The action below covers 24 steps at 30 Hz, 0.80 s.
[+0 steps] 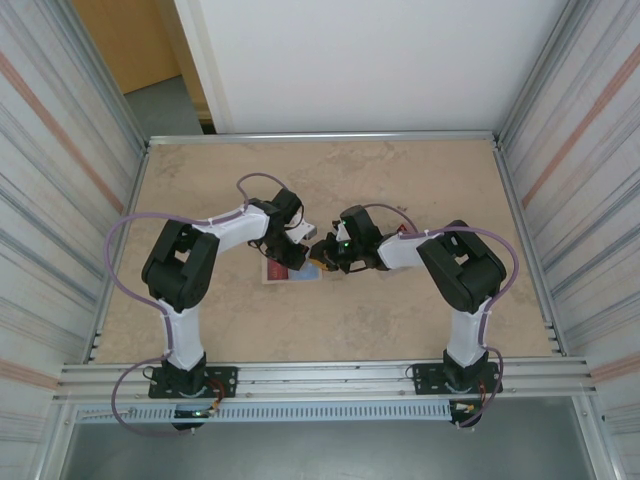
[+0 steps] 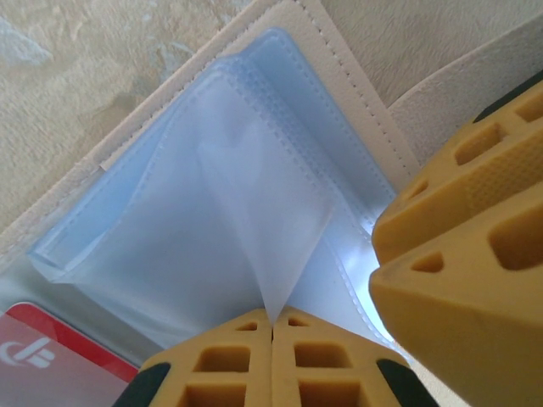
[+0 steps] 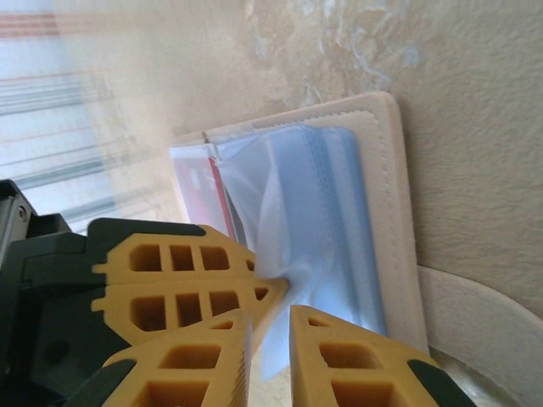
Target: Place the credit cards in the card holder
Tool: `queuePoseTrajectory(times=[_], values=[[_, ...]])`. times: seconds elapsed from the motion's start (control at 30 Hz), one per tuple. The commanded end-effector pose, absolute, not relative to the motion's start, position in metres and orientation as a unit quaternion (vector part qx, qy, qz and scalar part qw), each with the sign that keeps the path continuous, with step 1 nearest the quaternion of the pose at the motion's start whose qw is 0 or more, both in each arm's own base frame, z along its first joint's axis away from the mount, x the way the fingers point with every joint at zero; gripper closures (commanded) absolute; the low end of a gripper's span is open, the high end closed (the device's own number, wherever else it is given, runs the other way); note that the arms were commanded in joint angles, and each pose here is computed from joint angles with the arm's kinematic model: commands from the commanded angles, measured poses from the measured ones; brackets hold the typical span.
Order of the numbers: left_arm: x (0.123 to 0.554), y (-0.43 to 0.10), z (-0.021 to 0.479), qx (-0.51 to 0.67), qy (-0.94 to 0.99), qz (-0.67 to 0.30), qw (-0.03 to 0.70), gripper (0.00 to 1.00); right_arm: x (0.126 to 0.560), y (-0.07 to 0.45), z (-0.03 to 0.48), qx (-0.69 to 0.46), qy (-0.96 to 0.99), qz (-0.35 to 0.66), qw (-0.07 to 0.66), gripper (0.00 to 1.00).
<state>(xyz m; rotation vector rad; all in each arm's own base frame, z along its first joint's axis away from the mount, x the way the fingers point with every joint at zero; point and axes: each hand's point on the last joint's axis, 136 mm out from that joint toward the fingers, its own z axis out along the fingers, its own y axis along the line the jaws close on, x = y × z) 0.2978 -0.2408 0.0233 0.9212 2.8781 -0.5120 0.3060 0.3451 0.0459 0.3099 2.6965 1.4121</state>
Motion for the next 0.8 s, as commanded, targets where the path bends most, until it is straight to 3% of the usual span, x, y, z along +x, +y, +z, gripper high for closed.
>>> queuePoseTrajectory(times=[0.0, 0.77], values=[[0.284, -0.230, 0.017, 0.291, 0.943, -0.162, 0.007, 0.94, 0.308, 0.354, 0.057, 0.102, 0.871, 0.479, 0.041, 0.82], [0.284, -0.232, 0.017, 0.291, 0.943, -0.164, 0.007, 0.94, 0.288, 0.362, 0.041, 0.096, 0.886, 0.454, 0.017, 0.82]])
